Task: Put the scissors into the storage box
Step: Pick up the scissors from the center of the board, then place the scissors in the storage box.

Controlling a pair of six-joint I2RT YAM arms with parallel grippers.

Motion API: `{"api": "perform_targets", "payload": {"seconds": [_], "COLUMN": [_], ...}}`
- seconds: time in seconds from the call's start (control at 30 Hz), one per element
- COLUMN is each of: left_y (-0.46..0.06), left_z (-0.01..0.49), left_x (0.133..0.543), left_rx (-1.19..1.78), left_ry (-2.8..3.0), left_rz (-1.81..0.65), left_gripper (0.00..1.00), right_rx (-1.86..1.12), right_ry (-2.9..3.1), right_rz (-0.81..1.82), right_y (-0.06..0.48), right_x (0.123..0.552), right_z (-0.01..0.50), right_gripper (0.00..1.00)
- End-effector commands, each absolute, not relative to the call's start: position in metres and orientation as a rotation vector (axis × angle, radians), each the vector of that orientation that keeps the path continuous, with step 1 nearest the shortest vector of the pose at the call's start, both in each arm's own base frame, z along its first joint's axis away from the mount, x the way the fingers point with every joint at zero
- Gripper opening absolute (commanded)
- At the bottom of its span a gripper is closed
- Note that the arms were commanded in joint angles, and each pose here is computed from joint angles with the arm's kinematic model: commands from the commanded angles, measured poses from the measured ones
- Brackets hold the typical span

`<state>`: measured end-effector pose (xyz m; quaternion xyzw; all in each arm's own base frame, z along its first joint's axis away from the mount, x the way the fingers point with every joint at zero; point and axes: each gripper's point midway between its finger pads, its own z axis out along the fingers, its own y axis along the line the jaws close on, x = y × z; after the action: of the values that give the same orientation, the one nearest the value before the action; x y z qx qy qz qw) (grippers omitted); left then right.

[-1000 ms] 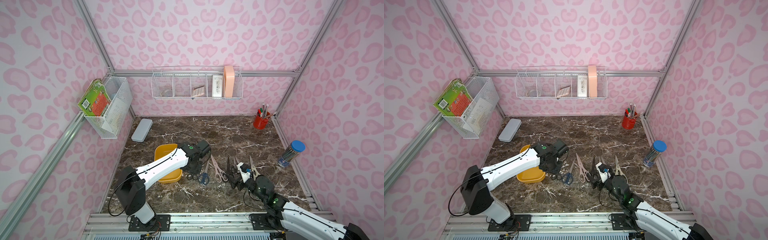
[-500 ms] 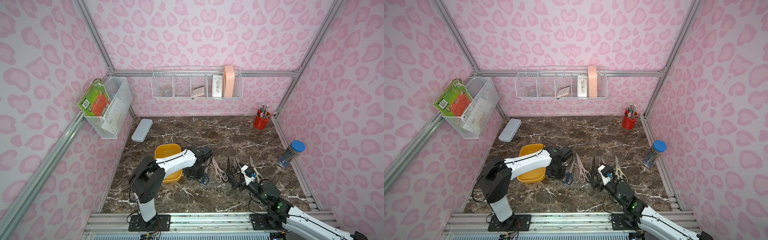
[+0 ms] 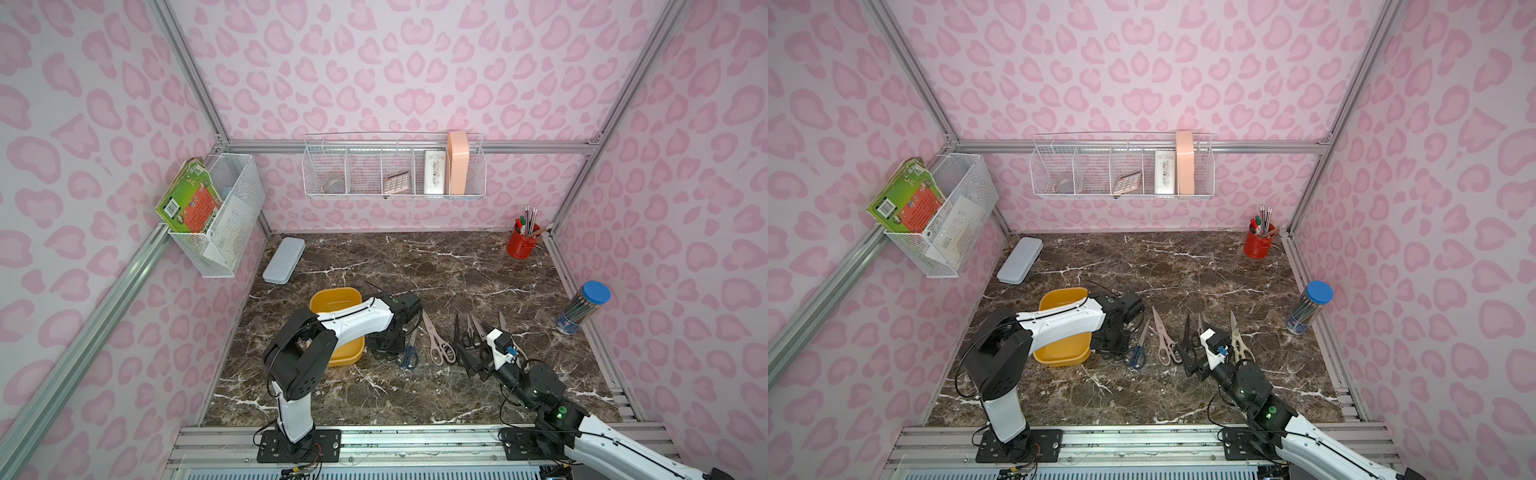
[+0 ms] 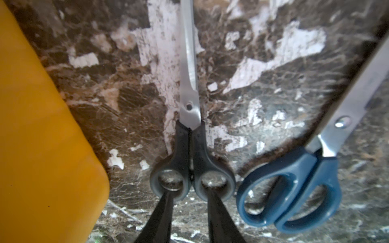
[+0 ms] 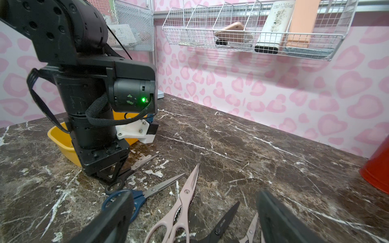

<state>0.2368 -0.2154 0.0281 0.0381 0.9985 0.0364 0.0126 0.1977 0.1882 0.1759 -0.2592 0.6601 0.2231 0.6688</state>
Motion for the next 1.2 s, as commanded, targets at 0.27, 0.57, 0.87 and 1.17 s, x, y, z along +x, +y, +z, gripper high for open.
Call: {"api": "perform_targets", "payload": {"seconds": [0.27, 0.57, 0.87, 1.17], "left_y": [-0.207, -0.204, -0.207, -0.187], "left_z": [0.005, 0.005, 0.056, 0.120], "left_x": [0.236, 0.239, 0.254, 0.262], "left_rx": [0.136, 0.184, 0.228, 0.192], "left_ry": [3.135, 3.119, 3.007, 2.917], "left_rz": [0.191, 0.222, 0.204, 0.224], "left_gripper": [0.25, 0.00, 0.00, 0.00], "right_rx": [-0.597, -0.556, -0.550, -0.545], "right_ry": [1.502, 1.471, 1.465, 1.462], "right_rz": [0.495, 0.493, 0.491, 0.489], "right_y": [0.187, 0.179, 0.179, 0.178], "right_x": [0.196, 0.195, 0.195, 0.195], "right_z": [0.164, 0.169, 0.170, 0.171], "right_gripper": [0.94, 0.94, 0.94, 0.94]}}
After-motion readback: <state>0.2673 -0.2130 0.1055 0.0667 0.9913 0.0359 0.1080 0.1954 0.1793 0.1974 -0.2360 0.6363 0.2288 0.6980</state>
